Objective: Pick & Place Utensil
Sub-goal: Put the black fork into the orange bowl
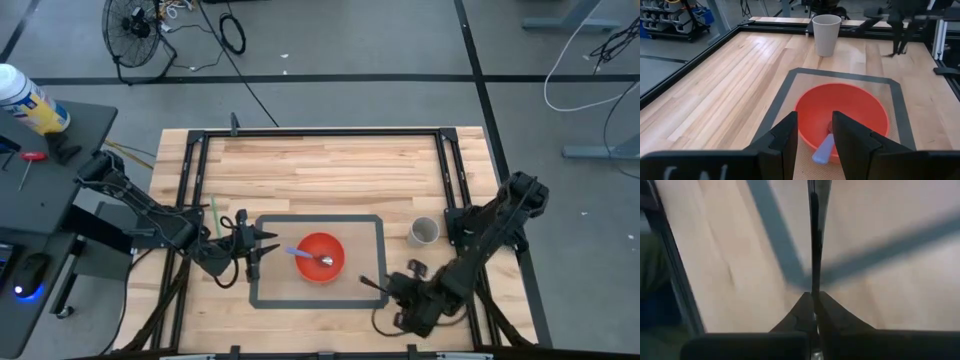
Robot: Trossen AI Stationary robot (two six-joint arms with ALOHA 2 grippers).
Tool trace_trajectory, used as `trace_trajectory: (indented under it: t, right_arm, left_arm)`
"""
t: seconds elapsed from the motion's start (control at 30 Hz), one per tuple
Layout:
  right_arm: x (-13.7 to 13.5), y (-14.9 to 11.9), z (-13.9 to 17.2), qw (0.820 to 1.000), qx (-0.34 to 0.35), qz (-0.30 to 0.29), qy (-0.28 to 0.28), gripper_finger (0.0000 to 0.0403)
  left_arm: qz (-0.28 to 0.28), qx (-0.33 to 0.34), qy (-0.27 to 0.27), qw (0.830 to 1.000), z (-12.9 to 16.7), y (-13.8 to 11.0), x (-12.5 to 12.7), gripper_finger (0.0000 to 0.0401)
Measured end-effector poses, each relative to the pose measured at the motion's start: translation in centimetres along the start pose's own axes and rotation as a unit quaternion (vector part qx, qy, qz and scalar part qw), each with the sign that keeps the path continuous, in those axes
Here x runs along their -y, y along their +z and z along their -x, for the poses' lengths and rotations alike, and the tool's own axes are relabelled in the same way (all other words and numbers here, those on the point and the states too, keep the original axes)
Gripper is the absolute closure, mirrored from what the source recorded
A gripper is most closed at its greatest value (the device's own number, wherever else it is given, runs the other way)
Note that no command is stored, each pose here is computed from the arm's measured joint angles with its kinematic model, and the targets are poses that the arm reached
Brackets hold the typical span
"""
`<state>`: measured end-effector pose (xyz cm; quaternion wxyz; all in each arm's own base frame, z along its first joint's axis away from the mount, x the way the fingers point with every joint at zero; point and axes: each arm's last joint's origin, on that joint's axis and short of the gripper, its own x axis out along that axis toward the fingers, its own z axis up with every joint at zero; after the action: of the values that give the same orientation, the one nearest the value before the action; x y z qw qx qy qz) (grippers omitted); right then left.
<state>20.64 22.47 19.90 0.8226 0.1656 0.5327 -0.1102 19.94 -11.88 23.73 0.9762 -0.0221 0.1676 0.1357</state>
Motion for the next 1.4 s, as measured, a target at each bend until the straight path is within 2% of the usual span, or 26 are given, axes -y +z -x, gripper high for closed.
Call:
trace_trajectory:
  t: [0.2,0.33,0.5,0.6,0.77,1.03,1.4]
  right_arm:
    - [0.0,6.5,-0.3,0.99,0.125,0.051,0.049,0.0391]
    - [1.0,10.8,-0.7,0.976,0.205,0.036,0.068,0.0392]
    - [2.1,14.4,-0.8,0.953,0.291,0.05,0.059,0.0392]
    - [2.6,15.9,-2.0,0.946,0.315,0.055,0.053,0.0391]
    - [3.4,17.0,-4.6,0.947,0.315,0.059,0.021,0.0391]
    - [3.8,16.9,-8.9,0.956,0.287,0.064,-0.003,0.0391]
    - [3.9,16.7,-10.2,0.959,0.272,0.079,-0.007,0.0382]
  left_arm:
    - [0.0,0.0,0.0,1.0,0.0,0.0,0.0,0.0275]
    - [-0.004,-0.008,-0.006,1.0,0.2,-0.1,0.0,0.0275]
    - [0.007,-0.023,-0.026,0.999,1.2,-0.3,-0.1,0.0275]
    - [0.009,-0.015,-0.024,1.0,1.5,-0.2,-0.1,0.0275]
    - [0.006,-0.014,-0.02,1.0,1.6,-0.2,-0.1,0.0275]
    - [0.003,-0.014,-0.014,1.0,1.6,-0.3,-0.1,0.0275]
    - [0.003,-0.014,-0.014,1.0,1.6,-0.2,-0.1,0.0275]
